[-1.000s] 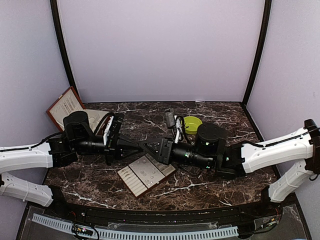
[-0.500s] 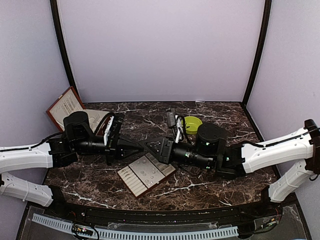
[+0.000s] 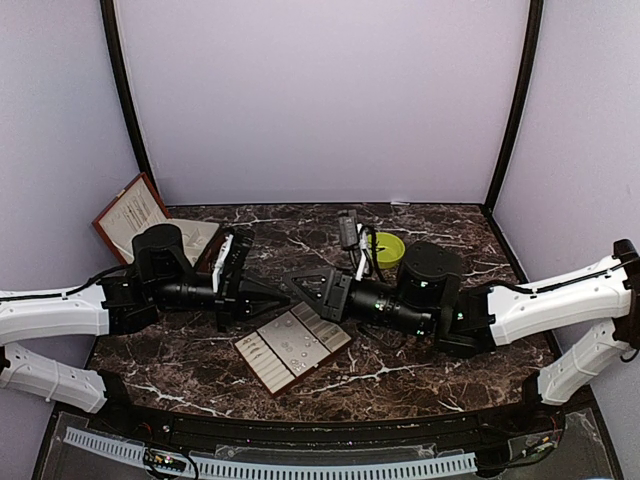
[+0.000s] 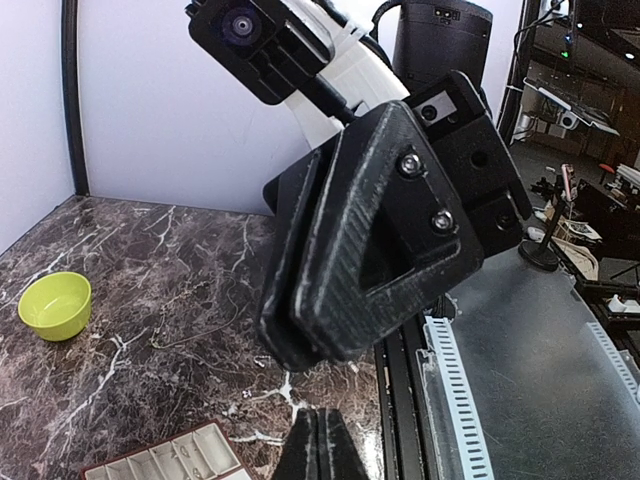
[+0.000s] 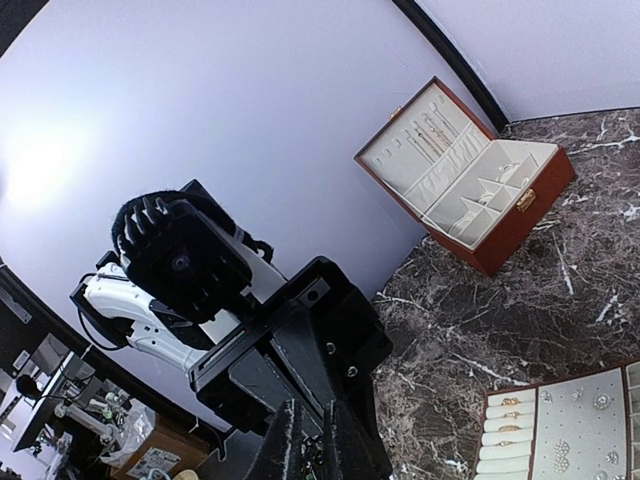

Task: Organize the mixed jewelry
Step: Pass from the left arm to the right

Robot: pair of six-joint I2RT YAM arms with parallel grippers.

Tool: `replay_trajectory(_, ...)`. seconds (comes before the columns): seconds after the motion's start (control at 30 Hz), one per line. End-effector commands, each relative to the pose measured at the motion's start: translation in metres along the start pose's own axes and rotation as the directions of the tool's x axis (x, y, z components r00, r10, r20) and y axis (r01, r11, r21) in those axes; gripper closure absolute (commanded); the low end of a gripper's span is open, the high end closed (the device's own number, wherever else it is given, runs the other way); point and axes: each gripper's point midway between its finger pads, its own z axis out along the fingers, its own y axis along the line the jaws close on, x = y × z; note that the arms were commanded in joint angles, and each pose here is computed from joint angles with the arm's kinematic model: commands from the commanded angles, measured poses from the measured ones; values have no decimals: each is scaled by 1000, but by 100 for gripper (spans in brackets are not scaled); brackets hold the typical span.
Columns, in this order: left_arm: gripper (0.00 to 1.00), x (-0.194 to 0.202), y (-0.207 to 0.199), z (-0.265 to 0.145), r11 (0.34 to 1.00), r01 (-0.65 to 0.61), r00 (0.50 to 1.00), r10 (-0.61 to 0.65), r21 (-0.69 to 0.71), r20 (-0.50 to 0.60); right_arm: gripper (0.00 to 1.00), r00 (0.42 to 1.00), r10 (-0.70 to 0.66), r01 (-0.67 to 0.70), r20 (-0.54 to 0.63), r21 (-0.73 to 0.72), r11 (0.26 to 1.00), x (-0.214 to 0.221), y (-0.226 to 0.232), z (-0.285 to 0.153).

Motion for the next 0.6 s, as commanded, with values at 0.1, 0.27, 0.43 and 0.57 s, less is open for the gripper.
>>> replay_trajectory(0.1,94,-6,-3,-3,1000,-22,1000,22,-6,15,93,999,-31,30,42,35,999,-13,0,-6)
replay_trajectory(0.27,63,-14,4,-10,996,-36,999,39,-78,34,93,1000,-27,27,3,109,994,-7,-18,-9)
replay_trajectory(0.43,56,-14,7,-11,994,-42,999,45,-97,27,93,1000,1,1,-17,101,995,-1,-19,-8)
replay_trajectory(0.57,55,-10,9,-8,994,-59,998,60,-97,4,93,1000,12,-10,-19,84,996,-2,-15,-2)
